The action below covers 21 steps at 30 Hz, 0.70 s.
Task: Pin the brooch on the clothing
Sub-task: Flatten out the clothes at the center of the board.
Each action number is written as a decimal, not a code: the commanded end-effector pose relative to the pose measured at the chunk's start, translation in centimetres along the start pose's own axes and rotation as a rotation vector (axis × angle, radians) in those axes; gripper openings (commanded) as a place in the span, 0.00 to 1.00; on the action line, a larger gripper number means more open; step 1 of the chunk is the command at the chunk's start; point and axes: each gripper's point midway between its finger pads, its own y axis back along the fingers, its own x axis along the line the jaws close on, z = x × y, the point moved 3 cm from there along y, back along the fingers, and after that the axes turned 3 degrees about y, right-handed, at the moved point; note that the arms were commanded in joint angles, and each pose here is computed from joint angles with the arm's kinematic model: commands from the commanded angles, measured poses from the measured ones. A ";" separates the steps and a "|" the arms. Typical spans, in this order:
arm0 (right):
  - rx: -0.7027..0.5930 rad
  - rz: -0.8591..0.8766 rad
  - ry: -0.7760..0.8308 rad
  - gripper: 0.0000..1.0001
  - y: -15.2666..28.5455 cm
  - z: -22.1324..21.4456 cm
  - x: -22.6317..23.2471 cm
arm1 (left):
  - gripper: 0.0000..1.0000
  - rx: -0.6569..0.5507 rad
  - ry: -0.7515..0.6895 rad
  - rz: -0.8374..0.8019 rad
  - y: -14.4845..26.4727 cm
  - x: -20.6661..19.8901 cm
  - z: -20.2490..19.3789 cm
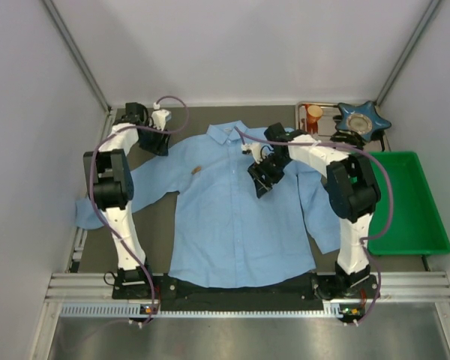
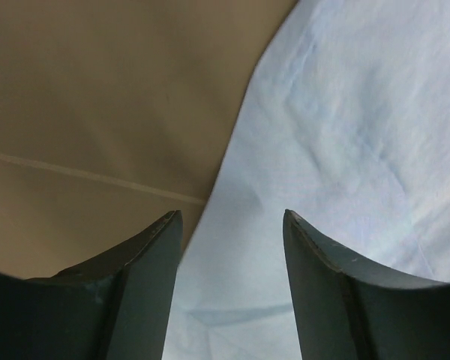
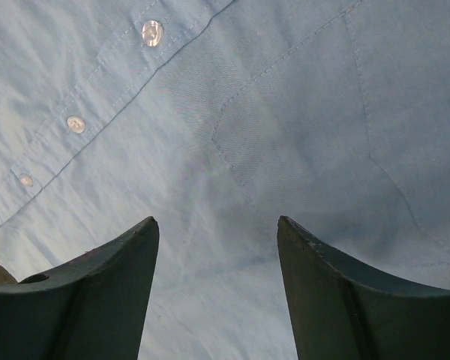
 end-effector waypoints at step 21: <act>0.059 0.091 0.143 0.63 -5.4 2.1 3.3 | 0.00 0.113 0.068 0.005 -3.7 4.7 -2.6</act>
